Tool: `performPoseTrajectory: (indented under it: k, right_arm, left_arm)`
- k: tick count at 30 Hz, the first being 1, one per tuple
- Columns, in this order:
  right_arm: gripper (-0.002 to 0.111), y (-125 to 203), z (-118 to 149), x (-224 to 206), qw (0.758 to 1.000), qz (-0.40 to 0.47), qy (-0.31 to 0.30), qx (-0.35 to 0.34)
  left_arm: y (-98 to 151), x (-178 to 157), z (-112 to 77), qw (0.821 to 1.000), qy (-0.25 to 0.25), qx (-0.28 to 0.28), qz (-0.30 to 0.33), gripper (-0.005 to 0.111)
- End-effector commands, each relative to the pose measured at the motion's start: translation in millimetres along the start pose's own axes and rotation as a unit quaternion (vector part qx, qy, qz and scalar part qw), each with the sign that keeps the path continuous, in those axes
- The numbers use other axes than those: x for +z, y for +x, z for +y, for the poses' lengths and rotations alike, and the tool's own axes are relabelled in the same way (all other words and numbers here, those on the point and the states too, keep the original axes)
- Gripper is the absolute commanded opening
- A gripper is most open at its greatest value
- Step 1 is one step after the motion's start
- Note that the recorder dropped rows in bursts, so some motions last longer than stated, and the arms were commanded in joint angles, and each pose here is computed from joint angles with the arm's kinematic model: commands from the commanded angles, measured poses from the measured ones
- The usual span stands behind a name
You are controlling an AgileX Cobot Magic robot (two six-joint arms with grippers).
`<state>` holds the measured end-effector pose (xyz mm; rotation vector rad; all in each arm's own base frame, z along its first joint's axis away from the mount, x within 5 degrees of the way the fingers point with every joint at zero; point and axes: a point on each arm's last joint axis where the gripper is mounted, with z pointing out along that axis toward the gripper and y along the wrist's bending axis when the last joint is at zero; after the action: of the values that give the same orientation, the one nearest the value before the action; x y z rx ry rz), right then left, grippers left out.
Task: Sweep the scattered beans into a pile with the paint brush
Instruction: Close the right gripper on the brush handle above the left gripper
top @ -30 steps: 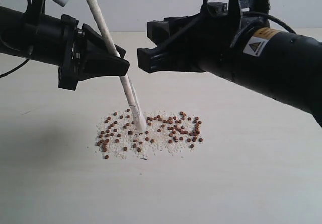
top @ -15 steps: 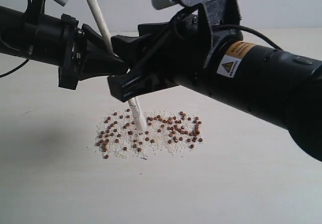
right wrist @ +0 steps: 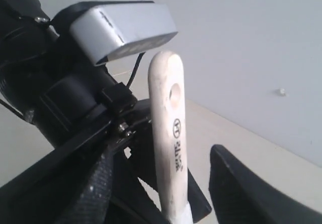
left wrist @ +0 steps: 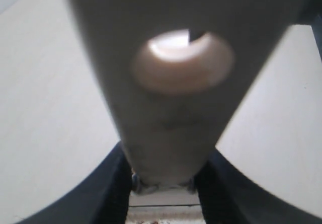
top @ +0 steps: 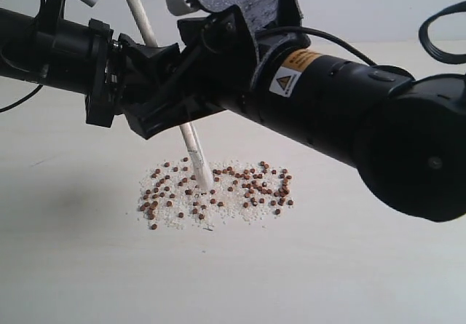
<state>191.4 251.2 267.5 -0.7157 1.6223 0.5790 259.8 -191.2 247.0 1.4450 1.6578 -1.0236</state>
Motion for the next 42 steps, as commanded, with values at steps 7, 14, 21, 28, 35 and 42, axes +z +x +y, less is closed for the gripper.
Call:
performPoseTrajectory:
  k: [7,14,21,28,35,42]
  right_arm:
    - [0.054,-13,-3,9,0.999,-0.014,0.029,0.007]
    - [0.054,-7,-4,13,0.999,0.006,0.041,0.000]
    - [0.054,4,-4,20,0.999,0.021,0.043,-0.003]
    - [0.054,7,-5,24,0.999,0.012,0.053,-0.005]
    - [0.054,5,-6,24,0.998,0.001,0.059,-0.005]
    - [0.054,2,-8,24,0.998,-0.009,0.069,0.007]
  left_arm:
    - [-2,0,-0.2,1.000,-0.003,-0.012,-0.010,0.000]
    - [-2,0,-0.2,1.000,-0.003,-0.012,-0.010,0.000]
    - [-2,0,-0.2,1.000,-0.003,-0.013,-0.010,0.000]
    - [-2,0,-0.4,1.000,-0.002,-0.013,-0.010,0.000]
    - [-2,0,-0.8,1.000,0.000,-0.013,-0.011,0.000]
    - [-2,0,-0.8,1.000,0.000,-0.013,-0.011,0.000]
